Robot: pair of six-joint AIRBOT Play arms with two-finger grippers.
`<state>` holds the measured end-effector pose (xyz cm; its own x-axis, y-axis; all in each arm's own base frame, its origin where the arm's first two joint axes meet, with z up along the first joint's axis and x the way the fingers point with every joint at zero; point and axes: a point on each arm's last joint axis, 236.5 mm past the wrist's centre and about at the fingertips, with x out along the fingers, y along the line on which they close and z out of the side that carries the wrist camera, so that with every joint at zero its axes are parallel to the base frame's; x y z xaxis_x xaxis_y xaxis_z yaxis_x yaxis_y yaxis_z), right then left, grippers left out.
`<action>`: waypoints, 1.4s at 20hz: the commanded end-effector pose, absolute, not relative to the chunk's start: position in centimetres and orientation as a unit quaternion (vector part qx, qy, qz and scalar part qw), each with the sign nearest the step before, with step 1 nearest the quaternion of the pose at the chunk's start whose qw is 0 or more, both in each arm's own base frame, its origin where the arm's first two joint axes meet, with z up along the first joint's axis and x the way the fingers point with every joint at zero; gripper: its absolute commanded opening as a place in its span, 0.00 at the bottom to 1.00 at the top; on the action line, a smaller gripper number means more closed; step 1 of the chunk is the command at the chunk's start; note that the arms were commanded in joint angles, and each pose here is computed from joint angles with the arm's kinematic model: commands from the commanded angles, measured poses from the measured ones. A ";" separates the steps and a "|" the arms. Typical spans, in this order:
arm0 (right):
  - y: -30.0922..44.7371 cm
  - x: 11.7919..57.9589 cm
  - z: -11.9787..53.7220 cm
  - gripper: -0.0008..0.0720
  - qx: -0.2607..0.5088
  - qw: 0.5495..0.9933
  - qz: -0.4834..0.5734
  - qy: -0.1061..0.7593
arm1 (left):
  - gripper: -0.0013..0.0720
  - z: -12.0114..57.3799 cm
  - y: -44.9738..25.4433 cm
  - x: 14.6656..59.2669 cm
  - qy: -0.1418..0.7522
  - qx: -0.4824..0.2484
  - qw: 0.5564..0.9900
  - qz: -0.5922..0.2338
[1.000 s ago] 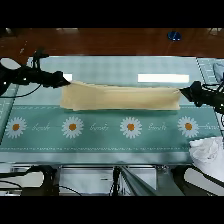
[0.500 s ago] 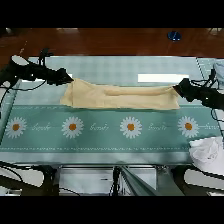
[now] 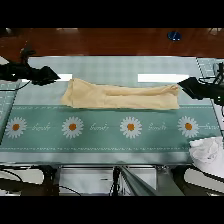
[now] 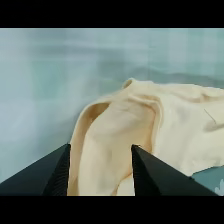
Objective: Fold the shirts.
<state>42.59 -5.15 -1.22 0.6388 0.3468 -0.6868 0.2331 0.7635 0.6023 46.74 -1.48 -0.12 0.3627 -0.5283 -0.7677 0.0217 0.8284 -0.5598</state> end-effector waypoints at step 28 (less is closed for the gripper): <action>3.9 38.2 9.2 0.05 0.336 0.760 0.225 0.508 | 0.05 8.0 -27.2 42.4 0.512 -0.297 0.706 -0.389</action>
